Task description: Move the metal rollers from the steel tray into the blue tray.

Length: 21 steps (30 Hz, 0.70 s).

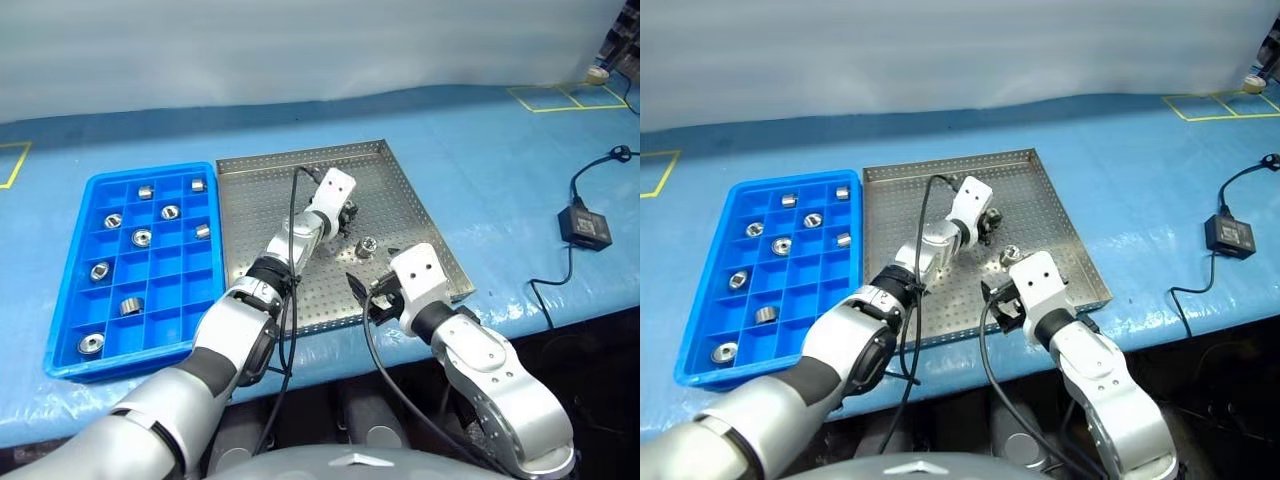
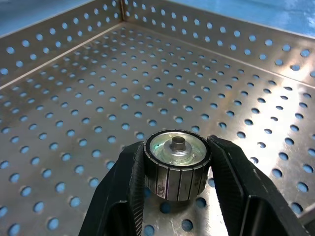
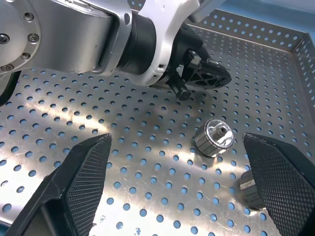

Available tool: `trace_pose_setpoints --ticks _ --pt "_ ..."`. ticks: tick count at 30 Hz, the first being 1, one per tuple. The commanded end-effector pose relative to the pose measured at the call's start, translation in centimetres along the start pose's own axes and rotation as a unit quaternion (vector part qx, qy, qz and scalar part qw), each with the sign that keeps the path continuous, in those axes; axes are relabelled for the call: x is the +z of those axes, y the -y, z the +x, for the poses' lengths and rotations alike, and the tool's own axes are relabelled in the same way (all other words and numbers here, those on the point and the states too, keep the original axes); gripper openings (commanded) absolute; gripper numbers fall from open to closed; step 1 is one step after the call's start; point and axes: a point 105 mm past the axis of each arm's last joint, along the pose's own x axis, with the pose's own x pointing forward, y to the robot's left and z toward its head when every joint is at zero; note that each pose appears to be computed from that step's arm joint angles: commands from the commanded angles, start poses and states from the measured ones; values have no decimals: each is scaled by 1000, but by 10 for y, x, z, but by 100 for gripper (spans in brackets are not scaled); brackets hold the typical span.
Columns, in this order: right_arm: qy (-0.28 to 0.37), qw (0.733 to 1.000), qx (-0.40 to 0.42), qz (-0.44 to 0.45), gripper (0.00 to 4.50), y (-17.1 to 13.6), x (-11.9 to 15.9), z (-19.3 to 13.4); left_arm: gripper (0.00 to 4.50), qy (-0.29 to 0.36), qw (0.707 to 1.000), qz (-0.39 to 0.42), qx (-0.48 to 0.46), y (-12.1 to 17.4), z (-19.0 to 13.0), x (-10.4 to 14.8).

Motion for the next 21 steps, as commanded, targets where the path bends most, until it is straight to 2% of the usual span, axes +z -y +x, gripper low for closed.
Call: trace_pose_setpoints --ticks 1,5,9,14,21 --pt "20 1000 23 -9 450 -7 9 4 167 99 994 -20 30 -29 -20 53" --pt "27 998 50 -16 450 -14 13 9 167 142 986 -29 86 -61 -67 65" --pt "35 996 76 -25 450 -19 19 17 167 142 979 -27 145 -80 -112 63" --pt "59 989 130 -42 450 -35 33 32 167 101 970 3 222 -94 -164 40" --pt "73 975 201 -54 450 -58 39 38 167 43 961 -11 275 -98 -190 5"
